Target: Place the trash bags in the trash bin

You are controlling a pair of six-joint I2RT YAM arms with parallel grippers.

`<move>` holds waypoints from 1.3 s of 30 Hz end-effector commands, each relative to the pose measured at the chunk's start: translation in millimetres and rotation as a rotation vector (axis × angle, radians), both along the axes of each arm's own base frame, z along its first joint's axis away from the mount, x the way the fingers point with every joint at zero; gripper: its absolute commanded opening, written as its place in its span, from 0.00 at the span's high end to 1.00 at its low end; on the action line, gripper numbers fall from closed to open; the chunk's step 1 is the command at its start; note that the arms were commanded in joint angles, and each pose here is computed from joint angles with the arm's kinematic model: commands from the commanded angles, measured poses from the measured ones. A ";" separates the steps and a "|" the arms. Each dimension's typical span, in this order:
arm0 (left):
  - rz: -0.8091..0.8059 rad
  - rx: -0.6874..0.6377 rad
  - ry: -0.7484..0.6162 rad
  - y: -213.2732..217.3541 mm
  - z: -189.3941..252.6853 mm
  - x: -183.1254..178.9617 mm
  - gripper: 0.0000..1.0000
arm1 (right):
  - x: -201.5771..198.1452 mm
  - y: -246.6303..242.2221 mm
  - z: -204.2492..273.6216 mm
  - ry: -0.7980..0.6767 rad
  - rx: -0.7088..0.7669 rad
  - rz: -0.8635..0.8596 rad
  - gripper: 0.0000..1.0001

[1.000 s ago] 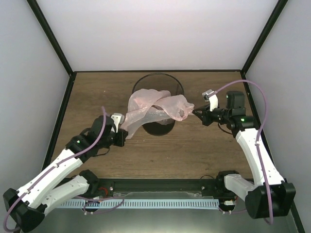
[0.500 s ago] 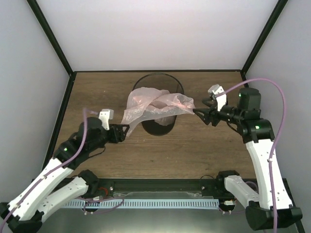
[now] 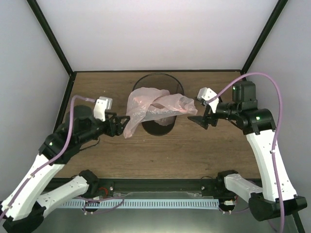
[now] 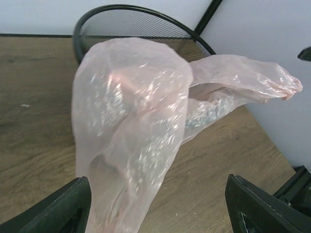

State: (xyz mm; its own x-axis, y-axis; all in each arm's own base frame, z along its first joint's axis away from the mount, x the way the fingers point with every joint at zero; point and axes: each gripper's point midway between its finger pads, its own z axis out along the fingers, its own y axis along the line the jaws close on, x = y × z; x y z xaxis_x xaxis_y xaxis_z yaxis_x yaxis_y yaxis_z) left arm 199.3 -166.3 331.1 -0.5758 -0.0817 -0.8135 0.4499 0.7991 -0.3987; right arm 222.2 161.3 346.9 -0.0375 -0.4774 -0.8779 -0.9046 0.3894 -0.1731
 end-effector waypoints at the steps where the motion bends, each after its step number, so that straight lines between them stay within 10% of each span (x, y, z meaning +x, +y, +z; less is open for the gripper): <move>1: -0.140 0.099 0.016 -25.2 -0.8 4.8 0.23 | 10.0 12.6 4.6 -0.062 -0.081 0.070 0.11; 9: -0.200 0.298 0.085 -43.4 -43.8 9.2 0.22 | 11.8 47.0 15.0 -0.081 -0.086 0.147 0.18; 17: -0.083 0.363 0.048 -34.1 -52.2 28.1 0.28 | 33.9 62.3 20.6 -0.003 -0.062 0.073 0.64; 23: 0.047 0.484 0.021 -22.6 -59.3 57.9 0.89 | 64.7 57.1 35.0 0.006 -0.027 -0.066 0.99; 39: 0.387 0.586 -0.027 47.4 -49.1 112.4 0.96 | 161.1 -42.9 33.0 0.038 0.084 -0.513 0.99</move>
